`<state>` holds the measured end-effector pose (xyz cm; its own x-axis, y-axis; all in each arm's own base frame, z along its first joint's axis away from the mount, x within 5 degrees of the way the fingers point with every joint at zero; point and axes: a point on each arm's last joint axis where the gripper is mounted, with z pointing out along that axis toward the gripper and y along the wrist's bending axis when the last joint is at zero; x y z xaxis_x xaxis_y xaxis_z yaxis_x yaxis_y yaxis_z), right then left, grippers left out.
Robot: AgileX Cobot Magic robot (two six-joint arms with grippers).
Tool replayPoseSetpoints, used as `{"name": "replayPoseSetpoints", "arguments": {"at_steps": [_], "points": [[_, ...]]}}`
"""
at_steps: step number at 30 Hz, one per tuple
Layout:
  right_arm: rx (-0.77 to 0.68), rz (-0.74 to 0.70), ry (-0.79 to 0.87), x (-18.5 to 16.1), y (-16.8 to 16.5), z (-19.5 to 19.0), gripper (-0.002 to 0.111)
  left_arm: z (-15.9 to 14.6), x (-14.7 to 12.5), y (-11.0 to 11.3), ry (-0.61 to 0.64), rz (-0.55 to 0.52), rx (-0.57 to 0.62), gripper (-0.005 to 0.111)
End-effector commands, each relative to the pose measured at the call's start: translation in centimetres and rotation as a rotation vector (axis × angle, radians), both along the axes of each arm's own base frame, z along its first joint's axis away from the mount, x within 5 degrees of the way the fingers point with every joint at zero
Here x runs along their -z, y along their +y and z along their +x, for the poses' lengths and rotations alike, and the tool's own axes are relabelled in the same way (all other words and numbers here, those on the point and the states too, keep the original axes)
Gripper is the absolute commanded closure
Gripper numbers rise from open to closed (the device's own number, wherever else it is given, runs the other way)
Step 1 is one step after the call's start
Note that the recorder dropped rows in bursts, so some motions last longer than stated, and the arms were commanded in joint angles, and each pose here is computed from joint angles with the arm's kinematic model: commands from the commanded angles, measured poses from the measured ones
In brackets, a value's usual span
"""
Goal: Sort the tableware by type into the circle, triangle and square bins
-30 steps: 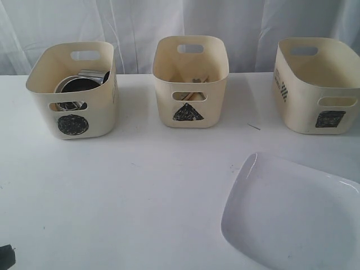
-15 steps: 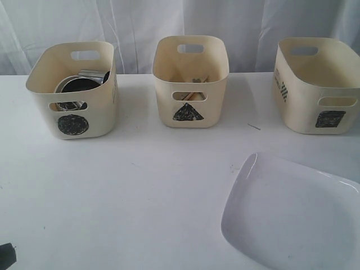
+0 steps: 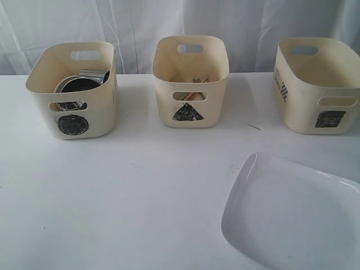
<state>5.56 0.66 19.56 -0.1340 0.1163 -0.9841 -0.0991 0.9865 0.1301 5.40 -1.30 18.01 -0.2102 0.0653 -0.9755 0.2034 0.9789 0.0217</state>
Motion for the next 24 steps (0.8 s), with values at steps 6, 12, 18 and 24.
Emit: {"name": "replayPoseSetpoints", "arguments": {"at_steps": [6, 12, 18, 24], "points": [[0.003, -0.007, -0.005, 0.1, 0.0, 0.0, 0.108, 0.0, 0.2, 0.2, 0.003, -0.014, -0.039, 0.107], [0.006, 0.073, -0.114, -1.0, 0.0, 0.0, 0.108, 0.0, 0.2, 0.2, 0.003, -0.012, -0.039, 0.107], [0.011, 0.139, -0.329, -3.0, -0.2, -0.2, 0.108, 0.0, 0.2, 0.2, 0.003, -0.012, -0.039, 0.107], [0.010, 0.254, -0.429, -3.9, -0.3, -0.4, 0.108, 0.0, 0.2, 0.2, 0.003, -0.012, -0.039, 0.107]]}}
